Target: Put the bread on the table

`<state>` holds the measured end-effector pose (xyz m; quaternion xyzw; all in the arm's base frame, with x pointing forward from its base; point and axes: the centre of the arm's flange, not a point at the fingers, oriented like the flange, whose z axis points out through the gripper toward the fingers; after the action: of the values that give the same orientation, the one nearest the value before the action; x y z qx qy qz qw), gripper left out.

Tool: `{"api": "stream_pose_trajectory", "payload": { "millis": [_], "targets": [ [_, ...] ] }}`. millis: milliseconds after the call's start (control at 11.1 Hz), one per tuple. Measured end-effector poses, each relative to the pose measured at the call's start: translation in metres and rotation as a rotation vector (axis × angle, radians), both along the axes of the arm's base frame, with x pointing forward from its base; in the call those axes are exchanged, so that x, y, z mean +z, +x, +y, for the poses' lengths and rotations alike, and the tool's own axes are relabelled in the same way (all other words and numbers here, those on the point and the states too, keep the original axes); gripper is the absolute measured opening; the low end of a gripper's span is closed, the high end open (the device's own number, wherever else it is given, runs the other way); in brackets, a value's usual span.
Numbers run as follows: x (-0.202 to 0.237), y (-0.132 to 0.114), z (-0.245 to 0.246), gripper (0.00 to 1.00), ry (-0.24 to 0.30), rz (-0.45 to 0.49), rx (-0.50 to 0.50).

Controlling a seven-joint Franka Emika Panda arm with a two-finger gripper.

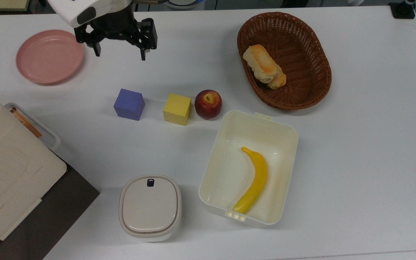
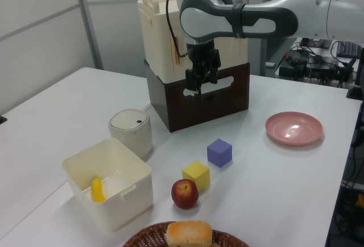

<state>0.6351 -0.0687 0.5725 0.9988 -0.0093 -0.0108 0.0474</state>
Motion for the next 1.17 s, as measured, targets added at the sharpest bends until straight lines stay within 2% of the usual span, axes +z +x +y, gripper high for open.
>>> {"api": "stream_pose_trajectory", "payload": {
  "millis": [90, 1174],
  "targets": [
    [-0.0003, 0.0004, 0.0034, 1.0, 0.033, -0.004, -0.001],
    [-0.0055, 0.001, 0.0096, 1.0, 0.036, 0.006, 0.009]
  ]
}}
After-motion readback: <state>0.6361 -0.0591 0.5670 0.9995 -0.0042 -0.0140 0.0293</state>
